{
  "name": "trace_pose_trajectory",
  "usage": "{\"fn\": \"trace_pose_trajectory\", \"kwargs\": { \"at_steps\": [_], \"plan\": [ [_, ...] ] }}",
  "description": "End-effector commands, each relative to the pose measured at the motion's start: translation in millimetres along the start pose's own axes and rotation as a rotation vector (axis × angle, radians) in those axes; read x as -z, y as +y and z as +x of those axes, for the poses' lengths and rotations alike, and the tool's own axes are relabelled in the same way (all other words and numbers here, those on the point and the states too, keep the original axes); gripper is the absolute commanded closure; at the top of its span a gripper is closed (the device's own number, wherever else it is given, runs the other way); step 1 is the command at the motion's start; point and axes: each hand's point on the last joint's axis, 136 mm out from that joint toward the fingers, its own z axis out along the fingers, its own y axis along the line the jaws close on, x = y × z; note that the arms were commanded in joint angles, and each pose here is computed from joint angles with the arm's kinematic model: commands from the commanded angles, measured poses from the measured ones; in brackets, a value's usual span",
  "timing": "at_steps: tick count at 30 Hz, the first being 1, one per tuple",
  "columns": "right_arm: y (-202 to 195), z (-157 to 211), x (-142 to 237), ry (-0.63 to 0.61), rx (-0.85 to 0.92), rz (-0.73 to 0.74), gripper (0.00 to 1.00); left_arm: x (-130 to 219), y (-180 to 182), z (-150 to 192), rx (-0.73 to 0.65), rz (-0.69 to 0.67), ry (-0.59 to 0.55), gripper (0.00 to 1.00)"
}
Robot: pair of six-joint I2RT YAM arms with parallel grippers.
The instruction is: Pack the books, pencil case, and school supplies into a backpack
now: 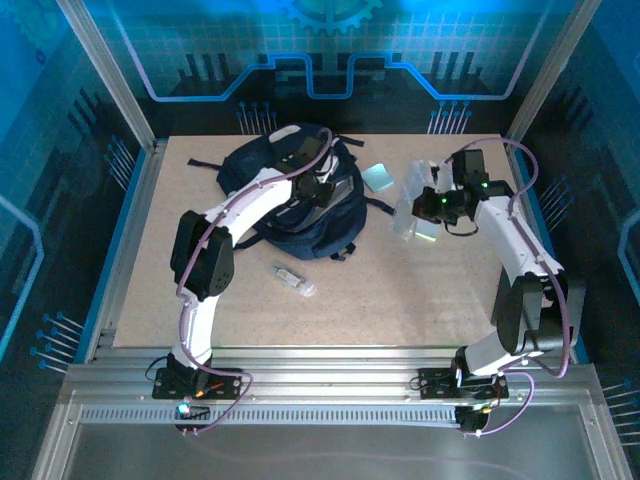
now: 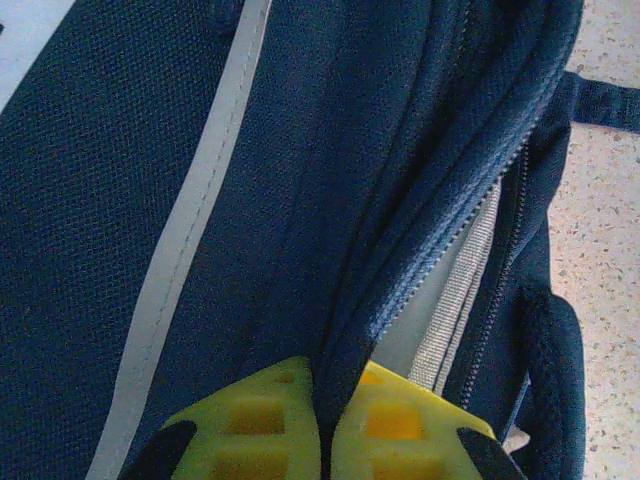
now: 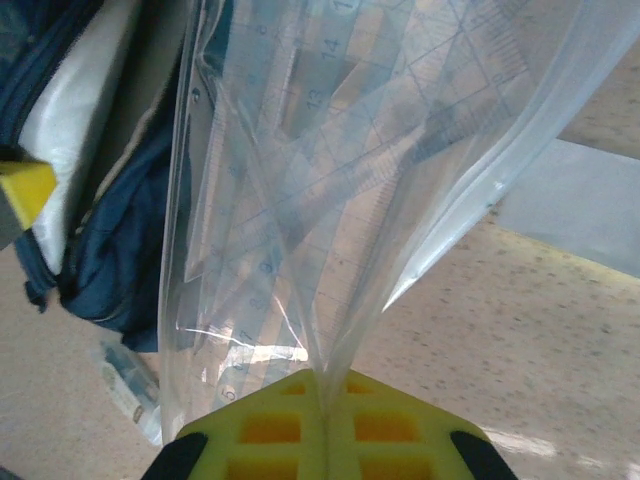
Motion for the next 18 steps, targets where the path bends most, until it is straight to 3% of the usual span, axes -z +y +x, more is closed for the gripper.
{"fn": "trace_pose_trajectory", "kwargs": {
  "at_steps": [1, 10, 18],
  "plan": [
    [37.2, -0.7, -8.0, -0.007, 0.013, -0.135, 1.00, 31.2, 13.8, -22.3, 0.052, -0.031, -0.047, 1.00],
    [115.8, -9.2, -58.6, -0.010, 0.002, -0.322, 1.00, 104.4, 2.1, -71.9, 0.018, 0.026, -0.183, 1.00],
    [166.8, -13.7, -143.2, 0.046, -0.073, -0.364, 1.00, 121.3, -8.9, -89.8, 0.028, 0.093, -0.234, 1.00]
  ]
}}
